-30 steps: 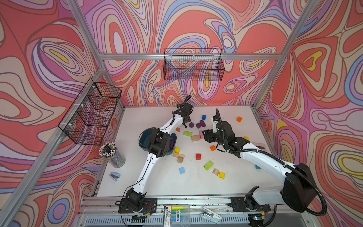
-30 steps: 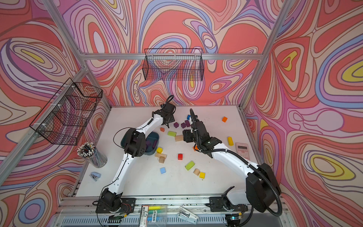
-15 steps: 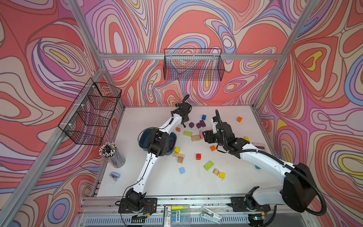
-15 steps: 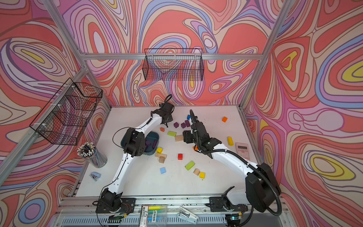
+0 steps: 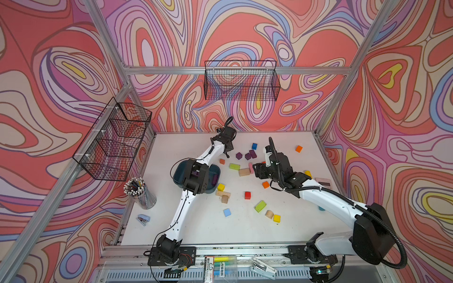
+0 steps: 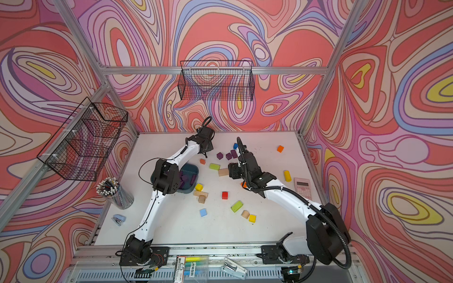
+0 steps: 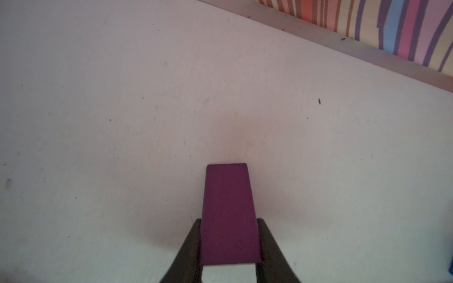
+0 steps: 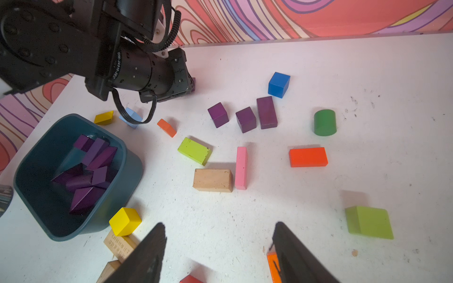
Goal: Pick purple bricks into the storage bin
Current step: Pick up the building block from the center of the board.
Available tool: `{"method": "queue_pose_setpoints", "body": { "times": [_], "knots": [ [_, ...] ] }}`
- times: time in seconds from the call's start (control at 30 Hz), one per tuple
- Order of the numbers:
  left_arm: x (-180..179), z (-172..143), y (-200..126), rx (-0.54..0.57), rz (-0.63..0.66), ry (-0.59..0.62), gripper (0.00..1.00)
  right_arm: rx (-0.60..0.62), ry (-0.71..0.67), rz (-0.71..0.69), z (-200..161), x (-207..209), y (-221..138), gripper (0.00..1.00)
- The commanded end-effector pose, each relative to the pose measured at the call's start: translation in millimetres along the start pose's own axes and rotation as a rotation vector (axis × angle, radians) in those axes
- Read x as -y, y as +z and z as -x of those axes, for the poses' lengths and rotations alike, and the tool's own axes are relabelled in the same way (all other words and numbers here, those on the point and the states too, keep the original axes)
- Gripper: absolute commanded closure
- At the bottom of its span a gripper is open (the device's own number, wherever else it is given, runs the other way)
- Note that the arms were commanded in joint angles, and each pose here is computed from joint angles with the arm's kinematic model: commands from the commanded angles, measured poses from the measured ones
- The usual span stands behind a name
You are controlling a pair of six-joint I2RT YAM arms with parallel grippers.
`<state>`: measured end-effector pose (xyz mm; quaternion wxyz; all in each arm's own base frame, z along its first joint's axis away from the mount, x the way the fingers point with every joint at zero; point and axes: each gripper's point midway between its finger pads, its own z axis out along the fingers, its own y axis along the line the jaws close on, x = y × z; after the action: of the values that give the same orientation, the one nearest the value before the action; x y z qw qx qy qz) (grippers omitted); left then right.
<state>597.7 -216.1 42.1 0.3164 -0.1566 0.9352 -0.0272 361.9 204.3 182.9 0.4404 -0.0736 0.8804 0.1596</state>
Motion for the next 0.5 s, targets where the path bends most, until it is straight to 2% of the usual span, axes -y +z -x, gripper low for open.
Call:
{"method": "queue_pose_setpoints", "body": {
  "times": [0.0,0.47],
  "knots": [
    [-6,19,-31,0.034,-0.003,0.025,0.74,0.005,0.013,-0.003,-1,2,3,0.28],
    [-29,19,-75,0.003,-0.001,0.078,0.75,0.017,0.036,0.019,2,-1,-2,0.29]
  ]
}}
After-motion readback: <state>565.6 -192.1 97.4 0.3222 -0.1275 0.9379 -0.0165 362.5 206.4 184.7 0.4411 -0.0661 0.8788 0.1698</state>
